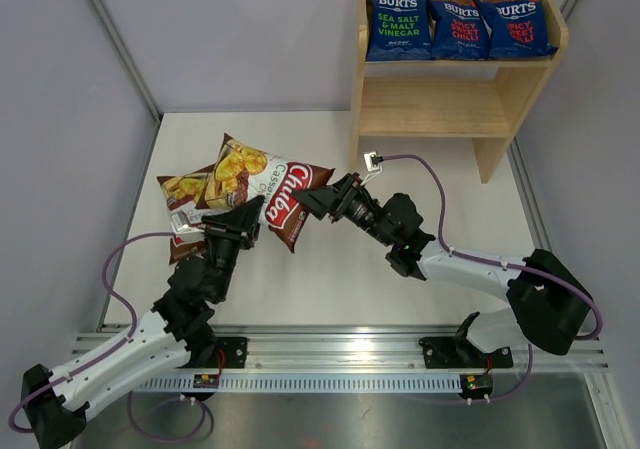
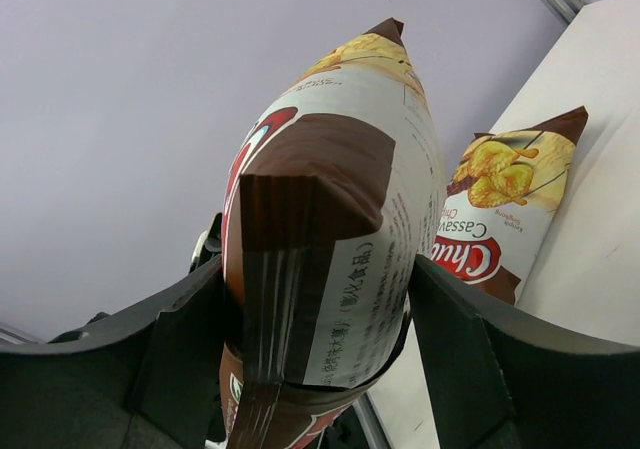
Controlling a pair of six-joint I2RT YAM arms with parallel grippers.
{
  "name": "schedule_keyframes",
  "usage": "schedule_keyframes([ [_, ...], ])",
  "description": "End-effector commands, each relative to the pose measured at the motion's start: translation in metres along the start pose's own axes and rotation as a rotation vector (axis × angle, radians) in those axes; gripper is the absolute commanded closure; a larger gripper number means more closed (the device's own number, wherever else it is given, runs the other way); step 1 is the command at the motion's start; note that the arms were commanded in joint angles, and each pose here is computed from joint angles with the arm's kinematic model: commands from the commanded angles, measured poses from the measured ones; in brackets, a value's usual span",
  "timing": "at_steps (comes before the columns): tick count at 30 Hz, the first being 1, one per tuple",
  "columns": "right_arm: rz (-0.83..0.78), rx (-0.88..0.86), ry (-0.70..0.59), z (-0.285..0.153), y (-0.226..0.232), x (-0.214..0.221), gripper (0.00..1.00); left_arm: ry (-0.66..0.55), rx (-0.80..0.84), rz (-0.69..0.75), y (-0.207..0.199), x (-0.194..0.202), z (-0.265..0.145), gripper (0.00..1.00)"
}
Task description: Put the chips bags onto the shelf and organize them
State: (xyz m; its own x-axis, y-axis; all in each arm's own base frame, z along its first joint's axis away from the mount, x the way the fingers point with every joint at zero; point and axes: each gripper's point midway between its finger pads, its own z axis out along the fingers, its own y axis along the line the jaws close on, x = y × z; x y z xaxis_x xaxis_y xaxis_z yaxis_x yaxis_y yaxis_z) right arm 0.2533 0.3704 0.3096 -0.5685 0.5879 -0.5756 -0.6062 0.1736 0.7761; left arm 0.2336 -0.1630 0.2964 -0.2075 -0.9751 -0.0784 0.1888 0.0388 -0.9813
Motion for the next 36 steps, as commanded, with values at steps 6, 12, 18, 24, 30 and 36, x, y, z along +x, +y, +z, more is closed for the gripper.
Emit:
schedule_keyframes([
  [6, -0.034, -0.114, -0.057, -0.005, 0.029, -0.012, 0.61, -0.019, 0.056, -0.043, -0.017, -0.007, -0.006, 0.75],
  [12, -0.081, -0.132, -0.052, -0.010, 0.031, -0.011, 0.81, -0.037, 0.041, 0.003, -0.014, -0.011, -0.005, 0.53],
  [18, -0.128, -0.141, -0.047, -0.011, 0.032, -0.012, 0.96, -0.038, 0.019, 0.040, -0.014, -0.012, -0.004, 0.12],
  [24, -0.094, -0.099, -0.096, -0.025, 0.012, -0.030, 0.97, -0.062, -0.065, 0.102, 0.010, -0.019, -0.009, 0.01],
  [30, -0.086, -0.048, -0.145, -0.042, -0.006, -0.046, 1.00, -0.086, -0.132, 0.164, 0.034, -0.025, -0.014, 0.01],
  [36, -0.064, 0.023, -0.207, -0.076, -0.024, -0.072, 1.00, -0.113, -0.192, 0.243, 0.053, -0.039, -0.025, 0.01],
])
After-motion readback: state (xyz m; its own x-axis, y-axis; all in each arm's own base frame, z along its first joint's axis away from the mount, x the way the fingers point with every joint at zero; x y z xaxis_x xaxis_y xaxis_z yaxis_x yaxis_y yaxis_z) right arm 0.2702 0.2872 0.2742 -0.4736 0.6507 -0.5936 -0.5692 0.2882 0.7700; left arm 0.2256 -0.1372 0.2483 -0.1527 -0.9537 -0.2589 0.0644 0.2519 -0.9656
